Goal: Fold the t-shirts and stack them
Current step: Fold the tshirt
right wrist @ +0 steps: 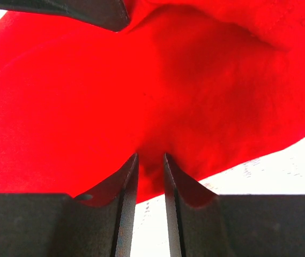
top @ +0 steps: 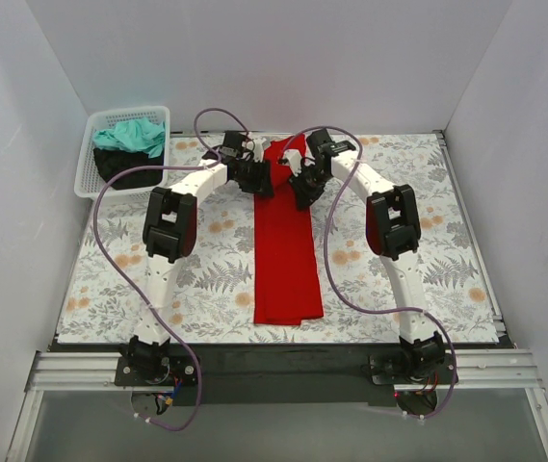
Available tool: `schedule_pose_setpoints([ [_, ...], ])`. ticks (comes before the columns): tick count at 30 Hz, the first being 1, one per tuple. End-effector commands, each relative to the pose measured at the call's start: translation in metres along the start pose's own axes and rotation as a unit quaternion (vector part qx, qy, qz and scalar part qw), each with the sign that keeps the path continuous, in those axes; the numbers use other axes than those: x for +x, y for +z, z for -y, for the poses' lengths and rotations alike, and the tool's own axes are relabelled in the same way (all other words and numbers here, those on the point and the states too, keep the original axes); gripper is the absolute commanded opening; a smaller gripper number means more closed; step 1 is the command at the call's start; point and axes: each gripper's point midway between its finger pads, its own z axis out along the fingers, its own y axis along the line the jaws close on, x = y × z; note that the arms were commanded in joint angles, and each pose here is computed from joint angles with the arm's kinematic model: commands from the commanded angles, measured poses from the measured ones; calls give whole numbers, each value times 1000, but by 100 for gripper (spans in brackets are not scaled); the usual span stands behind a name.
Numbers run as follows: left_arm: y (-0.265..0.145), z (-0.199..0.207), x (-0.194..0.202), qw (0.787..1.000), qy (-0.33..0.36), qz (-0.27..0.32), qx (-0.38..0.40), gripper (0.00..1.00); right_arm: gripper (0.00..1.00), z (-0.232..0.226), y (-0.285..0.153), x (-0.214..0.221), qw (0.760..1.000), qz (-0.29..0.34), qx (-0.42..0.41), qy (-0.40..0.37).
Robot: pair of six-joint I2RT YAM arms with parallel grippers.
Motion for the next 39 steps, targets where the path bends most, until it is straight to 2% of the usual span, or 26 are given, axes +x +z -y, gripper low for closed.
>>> schedule_pose_setpoints([
  [1, 7, -25, -3, 1000, -11, 1, -15, 39, 32, 25, 8, -4, 999, 0, 47, -9],
  [4, -7, -12, -23, 1000, -1, 19, 24, 42, 37, 15, -14, -22, 999, 27, 38, -15],
  [5, -26, 8, -39, 997, 10, 36, 71, 43, 39, 7, -19, -21, 999, 28, 32, -14],
  [7, -47, 25, -53, 994, 32, 52, 94, 46, 47, -16, -58, -42, 997, 60, 26, -40],
  [8, -78, 48, -72, 988, 71, 79, 110, 47, 50, -24, -71, -46, 996, 68, 26, -53],
  [9, -87, 54, -68, 987, 82, 79, 115, 48, 52, -39, -98, -54, 993, 86, 30, -78],
  [11, -116, 70, -73, 979, 131, 101, 120, 50, 57, -55, -123, -55, 990, 94, 30, -103],
  [12, -142, 86, -67, 975, 149, 110, 126, 51, 58, -72, -144, -57, 987, 107, 28, -120],
  [13, -177, 106, -72, 961, 197, 139, 137, 52, 59, -82, -150, -48, 985, 101, 17, -141],
  [14, -166, 97, -56, 966, 181, 121, 137, 52, 59, -90, -154, -41, 983, 97, 15, -152],
  [15, -187, 112, -31, 956, 214, 121, 161, 52, 59, -106, -158, -22, 982, 83, 10, -167],
  [17, -203, 122, -4, 943, 254, 127, 174, 54, 59, -122, -161, -2, 975, 67, 9, -211],
  [18, -215, 131, 24, 935, 276, 127, 184, 55, 59, -139, -169, 5, 969, 67, 12, -237],
  [20, -227, 139, 58, 926, 293, 119, 205, 56, 59, -158, -154, 47, 963, 31, -15, -266],
  [21, -230, 142, 73, 901, 356, 123, 215, 57, 59, -175, -159, 53, 954, 33, -12, -299],
  [22, -237, 149, 113, 896, 362, 105, 235, 58, 59, -186, -144, 85, 952, 5, -34, -305],
  [24, -237, 157, 147, 874, 409, 100, 242, 59, 59, -209, -141, 95, 935, 17, -36, -352],
  [25, -235, 158, 159, 852, 453, 107, 239, 59, 59, -216, -134, 105, 930, 13, -40, -366],
  [26, -228, 161, 192, 842, 474, 90, 240, 59, 59, -223, -120, 129, 928, -2, -51, -370],
  [27, -224, 163, 205, 833, 492, 87, 237, 59, 60, -231, -114, 123, 914, 20, -34, -403],
  [28, -218, 165, 208, 814, 525, 100, 228, 59, 59, -235, -108, 127, 909, 24, -32, -414],
  [29, -209, 164, 235, 803, 545, 85, 227, 59, 59, -237, -96, 144, 908, 15, -37, -418],
  [30, -206, 166, 242, 793, 559, 88, 226, 59, 59, -245, -92, 138, 896, 30, -31, -442],
  [32, -195, 165, 255, 771, 591, 92, 218, 59, 59, -248, -80, 153, 889, 19, -35, -457],
  [34, -188, 165, 255, 761, 605, 103, 210, 59, 58, -254, -72, 152, 877, 26, -34, -479],
  [39, -169, 162, 268, 754, 615, 81, 217, 59, 54, -258, -52, 166, 872, -8, -49, -487],
])
